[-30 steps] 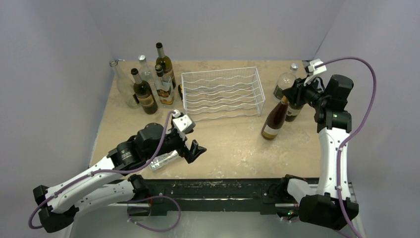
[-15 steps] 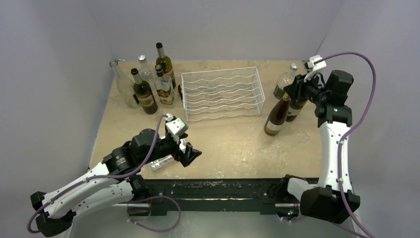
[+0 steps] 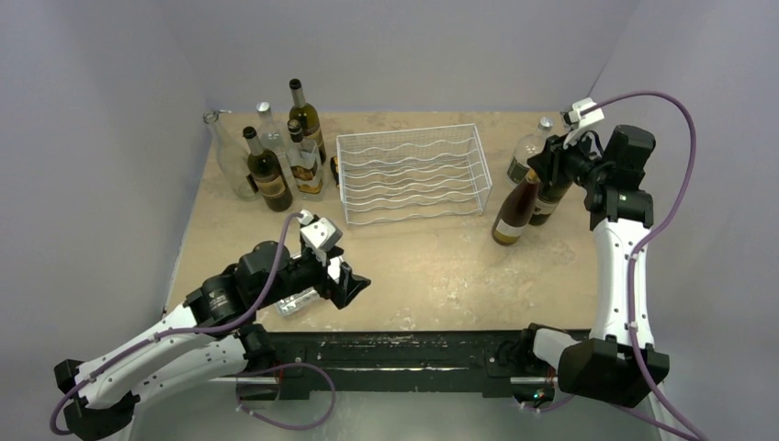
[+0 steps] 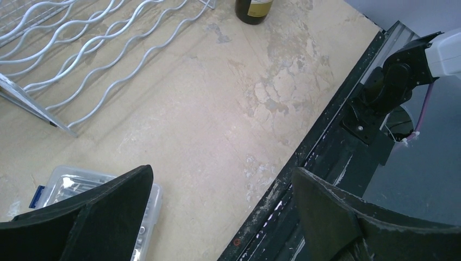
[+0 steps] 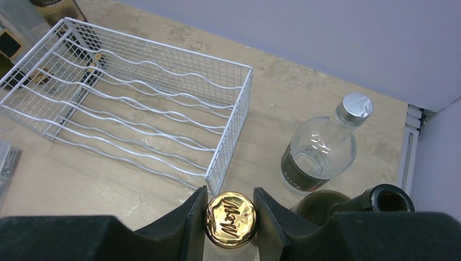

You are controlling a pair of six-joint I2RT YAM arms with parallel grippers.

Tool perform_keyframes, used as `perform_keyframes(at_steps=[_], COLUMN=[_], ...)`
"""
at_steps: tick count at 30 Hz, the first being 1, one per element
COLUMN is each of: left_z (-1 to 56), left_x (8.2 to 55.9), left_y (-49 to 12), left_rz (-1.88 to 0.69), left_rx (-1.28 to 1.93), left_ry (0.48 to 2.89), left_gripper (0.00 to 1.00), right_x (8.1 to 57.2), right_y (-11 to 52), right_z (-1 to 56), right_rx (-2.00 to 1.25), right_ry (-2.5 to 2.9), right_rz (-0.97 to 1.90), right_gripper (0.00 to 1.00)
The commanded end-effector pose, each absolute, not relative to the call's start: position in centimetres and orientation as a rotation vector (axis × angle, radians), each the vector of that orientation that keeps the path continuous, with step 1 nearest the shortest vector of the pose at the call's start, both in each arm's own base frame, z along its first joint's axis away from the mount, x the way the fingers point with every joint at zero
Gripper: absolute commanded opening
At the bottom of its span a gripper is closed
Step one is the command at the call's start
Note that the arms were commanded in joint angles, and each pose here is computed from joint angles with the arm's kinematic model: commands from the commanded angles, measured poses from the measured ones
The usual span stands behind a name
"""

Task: Take the wine bottle off the wine rack
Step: Place the wine bottle at the center of the board, then reset both arms

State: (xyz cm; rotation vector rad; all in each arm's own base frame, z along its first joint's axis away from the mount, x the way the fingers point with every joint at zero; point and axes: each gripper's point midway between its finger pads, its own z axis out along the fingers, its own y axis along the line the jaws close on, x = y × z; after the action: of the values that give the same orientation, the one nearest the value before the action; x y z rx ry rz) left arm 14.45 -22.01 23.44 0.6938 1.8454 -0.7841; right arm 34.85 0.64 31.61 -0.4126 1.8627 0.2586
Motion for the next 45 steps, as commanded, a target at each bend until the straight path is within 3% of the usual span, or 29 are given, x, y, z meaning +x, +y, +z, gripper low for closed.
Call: perform_keyframes(at_steps=[1,10,17,21,27,45], left_z=[23.8,24.7,26.6,28.3,29.4,33.7], left_x=[14.2,13.3,12.6,12.3,13.0,15.5], left_y=[-22.1,-22.0,-22.0,-21.9,-20.7,-19.1], left_rz=[-0.830,-0.912,-1.005,-1.051,-0.990,-0.890], left_rx=[0.654,0.608,0.533,0.509,0.466,0.383], left_ry=[1.850,1.825,1.789,1.740,1.731,1.676], left_gripper=[1.00,1.00,1.00,1.00,1.00,1.00], right_x=[34.6,33.1,31.4,29.0,25.9,21.1], right_y=[0.9,1.5,2.2,3.8,5.3,9.4], right_z=[38.8,40.0,41.9,43.5,44.9,38.0], right_rx=[-0.510,-0.511,-0.521,-0.573,-0.542,-0.620], right_ry=[1.609,1.578,1.543,1.482,1.452,1.618], right_rz=[0.139,0.138,0.145,0.173,0.247,0.585], right_gripper=[0.41,0.74,0.86,0.98,0.99,0.99])
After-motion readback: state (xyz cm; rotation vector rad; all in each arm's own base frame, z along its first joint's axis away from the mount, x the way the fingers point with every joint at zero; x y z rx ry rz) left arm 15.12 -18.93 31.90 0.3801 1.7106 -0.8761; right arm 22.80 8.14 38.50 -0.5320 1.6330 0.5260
